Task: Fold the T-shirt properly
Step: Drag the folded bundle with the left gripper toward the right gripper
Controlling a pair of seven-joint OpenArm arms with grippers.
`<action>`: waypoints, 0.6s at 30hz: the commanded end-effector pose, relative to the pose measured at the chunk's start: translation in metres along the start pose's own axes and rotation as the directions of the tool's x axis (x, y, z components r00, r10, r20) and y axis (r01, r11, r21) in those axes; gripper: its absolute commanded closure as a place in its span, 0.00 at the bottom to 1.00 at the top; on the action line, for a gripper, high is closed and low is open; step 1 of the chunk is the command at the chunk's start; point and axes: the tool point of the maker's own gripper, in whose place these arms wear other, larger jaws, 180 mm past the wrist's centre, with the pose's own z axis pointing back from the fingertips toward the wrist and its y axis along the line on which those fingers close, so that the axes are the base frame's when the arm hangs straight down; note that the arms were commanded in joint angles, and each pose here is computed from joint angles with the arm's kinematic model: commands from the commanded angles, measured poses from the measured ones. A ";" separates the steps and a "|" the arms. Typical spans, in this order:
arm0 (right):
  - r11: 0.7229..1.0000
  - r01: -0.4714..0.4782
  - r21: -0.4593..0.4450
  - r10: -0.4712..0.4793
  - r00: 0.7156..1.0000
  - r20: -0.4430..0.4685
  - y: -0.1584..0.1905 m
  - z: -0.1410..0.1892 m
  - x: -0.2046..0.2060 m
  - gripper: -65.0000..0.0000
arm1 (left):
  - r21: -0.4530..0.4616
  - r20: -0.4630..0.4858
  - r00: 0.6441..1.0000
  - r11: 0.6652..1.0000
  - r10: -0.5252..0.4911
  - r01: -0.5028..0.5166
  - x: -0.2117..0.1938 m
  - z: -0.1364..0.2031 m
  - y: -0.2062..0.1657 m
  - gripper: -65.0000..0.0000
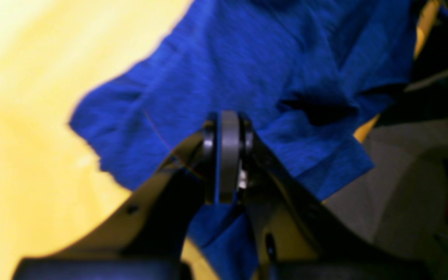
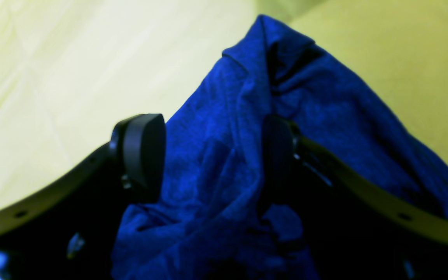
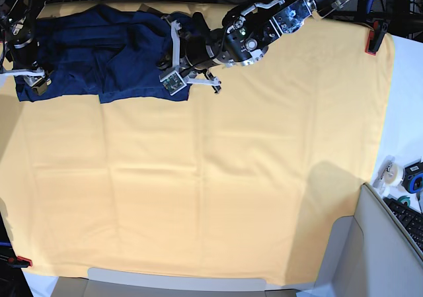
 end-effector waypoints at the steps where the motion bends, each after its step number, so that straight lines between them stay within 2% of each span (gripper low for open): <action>1: 1.000 -0.021 0.010 0.021 0.999 0.048 0.003 0.003 0.015 0.41 | -0.001 0.031 1.000 1.000 -0.006 0.006 0.008 -0.001 0.001 0.99; 9: 1.000 -0.019 0.011 0.019 0.999 0.047 0.003 0.002 0.015 0.41 | -0.025 -0.007 0.999 0.999 0.032 -0.032 -0.010 -0.006 -0.011 0.99; 18: 1.000 -0.019 0.010 0.018 0.999 0.044 0.003 0.003 0.014 0.41 | -0.119 -0.041 0.999 0.992 -0.035 0.030 -0.022 -0.011 -0.050 0.99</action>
